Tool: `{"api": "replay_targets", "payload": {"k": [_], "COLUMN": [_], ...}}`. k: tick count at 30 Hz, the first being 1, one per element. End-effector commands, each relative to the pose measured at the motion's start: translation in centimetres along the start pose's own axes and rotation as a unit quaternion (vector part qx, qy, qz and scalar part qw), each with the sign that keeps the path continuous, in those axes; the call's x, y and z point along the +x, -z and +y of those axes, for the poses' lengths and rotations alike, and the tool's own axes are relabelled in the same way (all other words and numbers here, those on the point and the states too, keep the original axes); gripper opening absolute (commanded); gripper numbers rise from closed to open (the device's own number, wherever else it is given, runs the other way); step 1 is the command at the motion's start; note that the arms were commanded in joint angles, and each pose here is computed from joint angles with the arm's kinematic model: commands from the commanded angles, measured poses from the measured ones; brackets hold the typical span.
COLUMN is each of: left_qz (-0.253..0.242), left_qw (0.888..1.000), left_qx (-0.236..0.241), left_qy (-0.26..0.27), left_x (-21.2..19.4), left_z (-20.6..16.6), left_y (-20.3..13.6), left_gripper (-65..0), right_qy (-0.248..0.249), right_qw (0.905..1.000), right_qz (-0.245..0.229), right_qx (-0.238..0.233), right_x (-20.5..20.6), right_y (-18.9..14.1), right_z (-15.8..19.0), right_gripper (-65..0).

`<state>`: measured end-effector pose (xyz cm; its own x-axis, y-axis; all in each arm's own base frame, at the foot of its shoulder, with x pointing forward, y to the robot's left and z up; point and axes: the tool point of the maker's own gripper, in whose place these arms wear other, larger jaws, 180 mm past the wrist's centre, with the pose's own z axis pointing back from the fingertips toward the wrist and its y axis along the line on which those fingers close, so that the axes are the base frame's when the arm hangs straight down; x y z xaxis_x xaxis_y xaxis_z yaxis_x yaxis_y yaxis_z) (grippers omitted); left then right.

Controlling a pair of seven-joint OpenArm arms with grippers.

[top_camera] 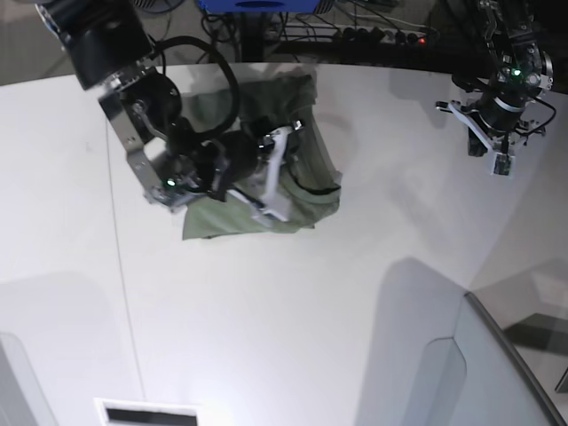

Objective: Layout the t-shirt on the table in an organized manner, then fold the t-shirt properly
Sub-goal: 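Hold the shirt with the right gripper and fold it over the bundle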

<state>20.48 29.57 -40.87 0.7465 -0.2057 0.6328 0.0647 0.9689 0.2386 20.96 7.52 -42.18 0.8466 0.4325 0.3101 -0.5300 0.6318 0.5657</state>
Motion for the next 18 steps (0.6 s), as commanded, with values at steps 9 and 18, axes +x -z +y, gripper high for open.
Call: {"api": "replay_targets", "payload": {"k": [9, 18], "left_qz": [-0.01, 0.005], "left_qw": [0.999, 0.995], "left_qx": [0.02, 0.098], "left_qy": [0.024, 0.008], "left_x": [1.2, -1.0], "left_z": [3.0, 11.6], "left_y": [0.3, -0.5], "left_gripper": [-65.0, -65.0], "right_qy": [0.023, 0.054], "right_qw": [0.9971, 0.9983], "right_qz": [-0.066, -0.02], "right_qx": [-0.03, -0.009], "right_x": [2.3, -1.0], "right_y": [-4.5, -1.7], "right_z": [-2.9, -2.5], "right_gripper": [-63.5, -63.5]}}
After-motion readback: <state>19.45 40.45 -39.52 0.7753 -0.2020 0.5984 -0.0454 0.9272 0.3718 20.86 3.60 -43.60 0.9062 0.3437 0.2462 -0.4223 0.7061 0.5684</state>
